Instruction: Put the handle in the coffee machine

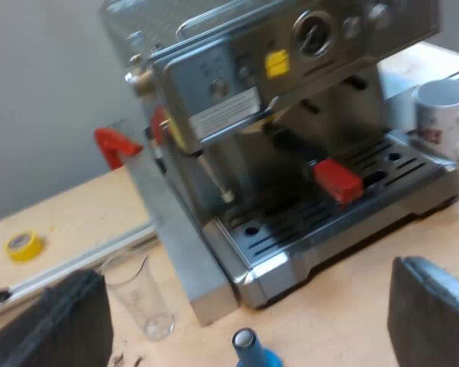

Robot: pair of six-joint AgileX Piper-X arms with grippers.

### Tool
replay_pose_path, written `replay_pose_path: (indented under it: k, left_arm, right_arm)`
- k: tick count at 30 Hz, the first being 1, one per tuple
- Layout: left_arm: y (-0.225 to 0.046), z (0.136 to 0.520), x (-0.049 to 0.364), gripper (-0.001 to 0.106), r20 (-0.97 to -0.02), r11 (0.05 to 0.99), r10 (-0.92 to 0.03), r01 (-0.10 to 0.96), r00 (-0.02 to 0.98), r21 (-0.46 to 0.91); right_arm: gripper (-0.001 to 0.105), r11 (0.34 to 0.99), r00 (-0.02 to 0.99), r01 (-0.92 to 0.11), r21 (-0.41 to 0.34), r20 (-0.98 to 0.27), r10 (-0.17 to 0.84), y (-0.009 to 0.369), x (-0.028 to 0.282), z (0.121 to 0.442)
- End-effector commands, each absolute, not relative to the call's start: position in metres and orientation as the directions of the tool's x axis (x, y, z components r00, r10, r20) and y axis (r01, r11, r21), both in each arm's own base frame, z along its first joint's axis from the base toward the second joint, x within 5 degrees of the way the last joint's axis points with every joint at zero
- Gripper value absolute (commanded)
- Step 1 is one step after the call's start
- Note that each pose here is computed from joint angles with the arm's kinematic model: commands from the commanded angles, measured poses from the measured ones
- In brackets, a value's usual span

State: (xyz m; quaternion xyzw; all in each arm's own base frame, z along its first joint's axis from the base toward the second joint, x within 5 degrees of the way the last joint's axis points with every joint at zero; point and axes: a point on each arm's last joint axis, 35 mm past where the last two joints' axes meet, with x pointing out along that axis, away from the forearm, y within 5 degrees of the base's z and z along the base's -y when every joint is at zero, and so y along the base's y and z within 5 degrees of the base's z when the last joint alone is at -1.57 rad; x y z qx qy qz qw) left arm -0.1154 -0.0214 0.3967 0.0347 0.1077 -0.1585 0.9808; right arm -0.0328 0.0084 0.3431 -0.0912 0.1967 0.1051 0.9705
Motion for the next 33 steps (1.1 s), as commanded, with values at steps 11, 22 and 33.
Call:
replay_pose_path:
  k: [11, 22, 33]
  left_arm:
    - [-0.013, 0.374, -0.051, 0.075, -0.272, 0.972, -0.202, 0.159, 0.941, -0.17]
    - [-0.009, 0.34, 0.001, 0.075, -0.262, 0.977, -0.181, 0.142, 0.948, -0.162]
    - [-0.006, 0.298, 0.026, 0.075, -0.377, 0.981, -0.166, 0.113, 0.911, -0.16]
  right_arm:
    - [0.07, 0.933, 0.938, -0.302, -0.197, -0.235, 0.255, 0.01, 0.005, 0.34]
    - [0.07, 0.934, 0.908, -0.321, -0.159, -0.331, 0.256, 0.009, 0.039, 0.288]
    - [0.07, 0.934, 0.864, -0.337, -0.118, -0.432, 0.257, 0.008, 0.048, 0.255]
